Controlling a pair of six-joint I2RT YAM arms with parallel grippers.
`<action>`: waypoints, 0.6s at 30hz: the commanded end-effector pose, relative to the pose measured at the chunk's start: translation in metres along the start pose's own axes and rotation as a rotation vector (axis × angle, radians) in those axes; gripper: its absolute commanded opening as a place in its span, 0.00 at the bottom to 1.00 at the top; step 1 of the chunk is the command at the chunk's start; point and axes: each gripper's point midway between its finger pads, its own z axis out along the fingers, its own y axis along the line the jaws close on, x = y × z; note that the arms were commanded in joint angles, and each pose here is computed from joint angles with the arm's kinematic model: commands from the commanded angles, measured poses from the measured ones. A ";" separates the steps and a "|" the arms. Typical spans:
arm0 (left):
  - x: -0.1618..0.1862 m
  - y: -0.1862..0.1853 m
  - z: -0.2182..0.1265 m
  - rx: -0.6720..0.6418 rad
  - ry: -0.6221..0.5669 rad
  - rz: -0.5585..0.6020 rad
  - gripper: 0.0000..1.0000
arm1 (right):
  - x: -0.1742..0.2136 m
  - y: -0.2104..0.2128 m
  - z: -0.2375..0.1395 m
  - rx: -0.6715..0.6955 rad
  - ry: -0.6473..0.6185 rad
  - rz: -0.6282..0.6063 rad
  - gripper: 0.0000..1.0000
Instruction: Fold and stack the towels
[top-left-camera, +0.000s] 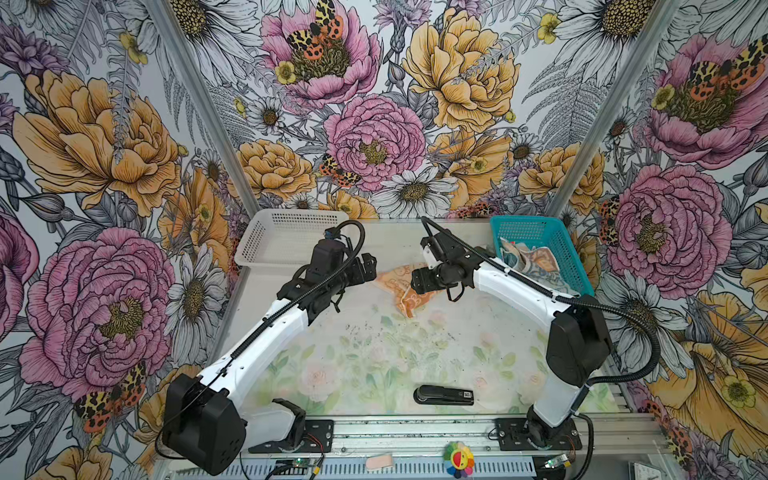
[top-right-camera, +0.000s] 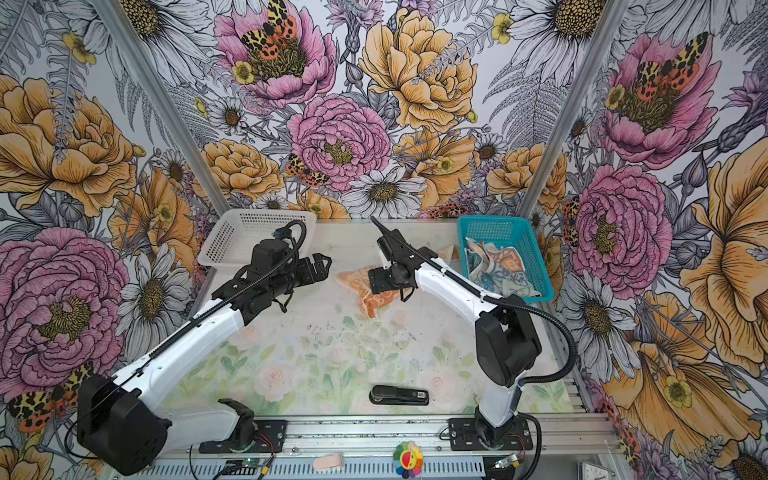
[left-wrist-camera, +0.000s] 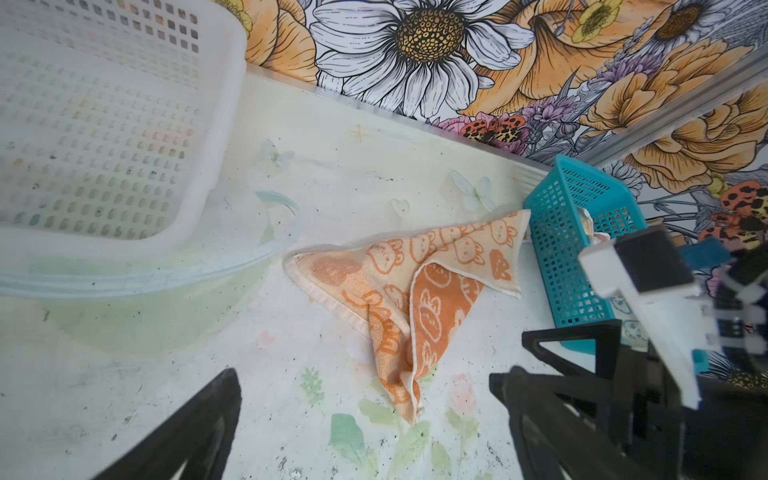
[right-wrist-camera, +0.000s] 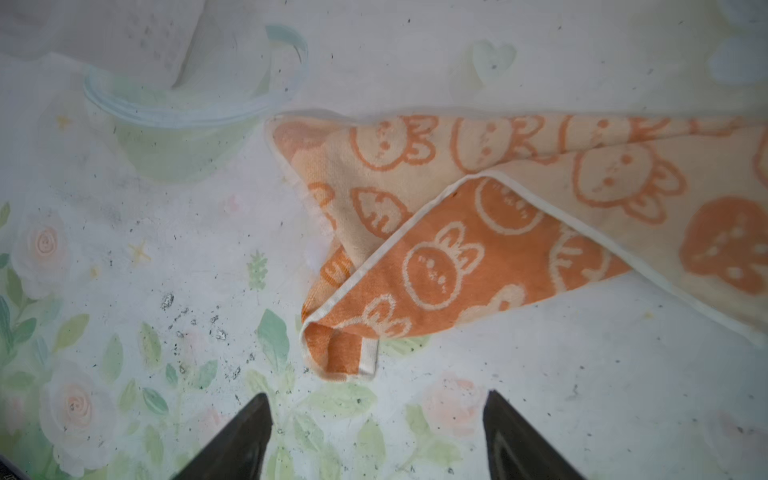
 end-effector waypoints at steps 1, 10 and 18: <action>0.000 -0.002 -0.011 0.041 -0.005 -0.038 0.99 | 0.011 0.028 0.020 -0.054 0.003 0.006 0.78; 0.010 0.013 -0.021 0.034 -0.005 -0.070 0.99 | 0.033 0.047 0.067 -0.052 0.063 0.007 0.60; 0.015 0.008 -0.024 0.036 0.001 -0.036 0.99 | 0.020 0.022 0.076 0.012 0.045 0.020 0.27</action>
